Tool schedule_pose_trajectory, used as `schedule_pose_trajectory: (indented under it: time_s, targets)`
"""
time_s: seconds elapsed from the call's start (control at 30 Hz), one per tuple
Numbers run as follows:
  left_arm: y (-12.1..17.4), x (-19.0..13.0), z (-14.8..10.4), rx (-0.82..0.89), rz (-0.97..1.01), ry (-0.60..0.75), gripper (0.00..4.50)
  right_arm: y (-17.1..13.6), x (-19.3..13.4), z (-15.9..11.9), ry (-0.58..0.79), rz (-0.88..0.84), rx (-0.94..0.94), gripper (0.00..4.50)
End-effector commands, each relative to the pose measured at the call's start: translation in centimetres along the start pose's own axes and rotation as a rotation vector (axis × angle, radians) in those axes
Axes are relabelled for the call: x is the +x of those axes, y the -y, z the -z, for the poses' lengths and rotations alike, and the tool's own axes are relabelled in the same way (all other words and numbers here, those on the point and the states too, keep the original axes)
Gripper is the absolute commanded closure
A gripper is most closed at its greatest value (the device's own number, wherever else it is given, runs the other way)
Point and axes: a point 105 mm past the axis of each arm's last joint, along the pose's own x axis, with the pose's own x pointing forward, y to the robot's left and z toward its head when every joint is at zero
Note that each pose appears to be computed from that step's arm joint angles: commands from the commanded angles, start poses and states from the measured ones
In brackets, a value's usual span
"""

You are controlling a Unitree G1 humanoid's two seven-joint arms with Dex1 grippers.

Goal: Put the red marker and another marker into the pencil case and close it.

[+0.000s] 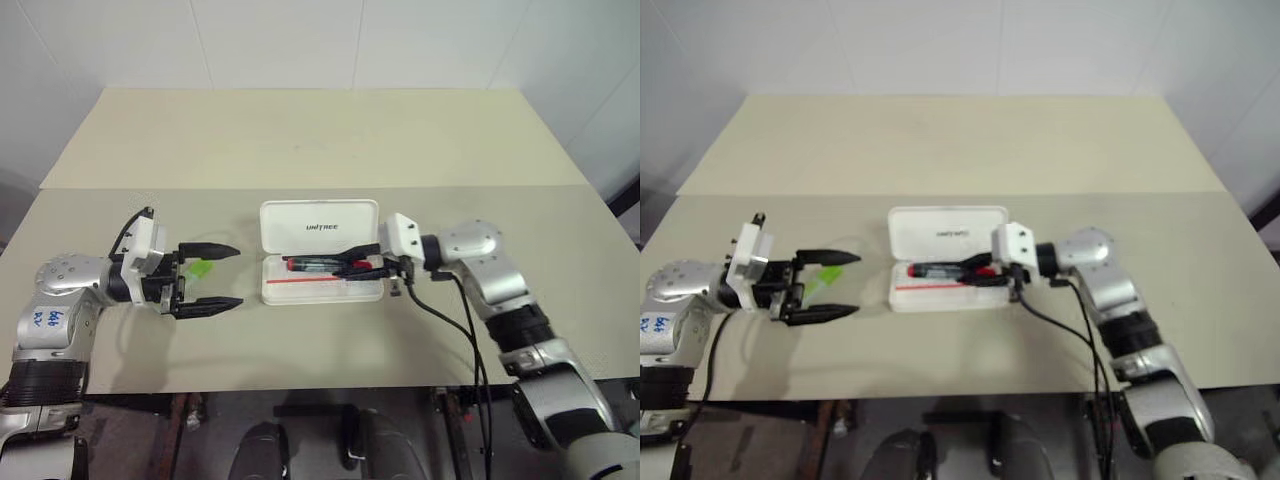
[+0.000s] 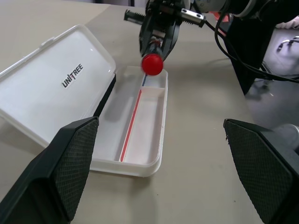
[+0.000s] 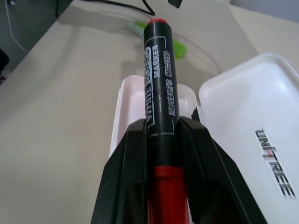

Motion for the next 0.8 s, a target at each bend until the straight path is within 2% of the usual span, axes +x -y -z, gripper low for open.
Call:
schedule_pose_trajectory:
  time_s: [0.03,0.47,0.73,0.8]
  targets:
    - [0.4,0.1,-1.0,0.049,-0.020,0.027,0.00,0.9,1.2,-0.3,0.002,-0.013,-0.048,3.89]
    - [1.1,1.0,-1.5,0.063,-0.078,0.061,0.00,1.7,1.8,2.1,-0.107,-0.035,-0.132,3.89]
    - [1.1,1.4,-1.4,0.061,-0.097,0.081,0.00,3.0,1.8,2.0,-0.116,0.027,-0.145,3.89]
    - [1.0,1.5,-1.5,0.064,-0.097,0.083,0.00,3.0,2.0,1.9,-0.107,0.031,-0.143,3.14]
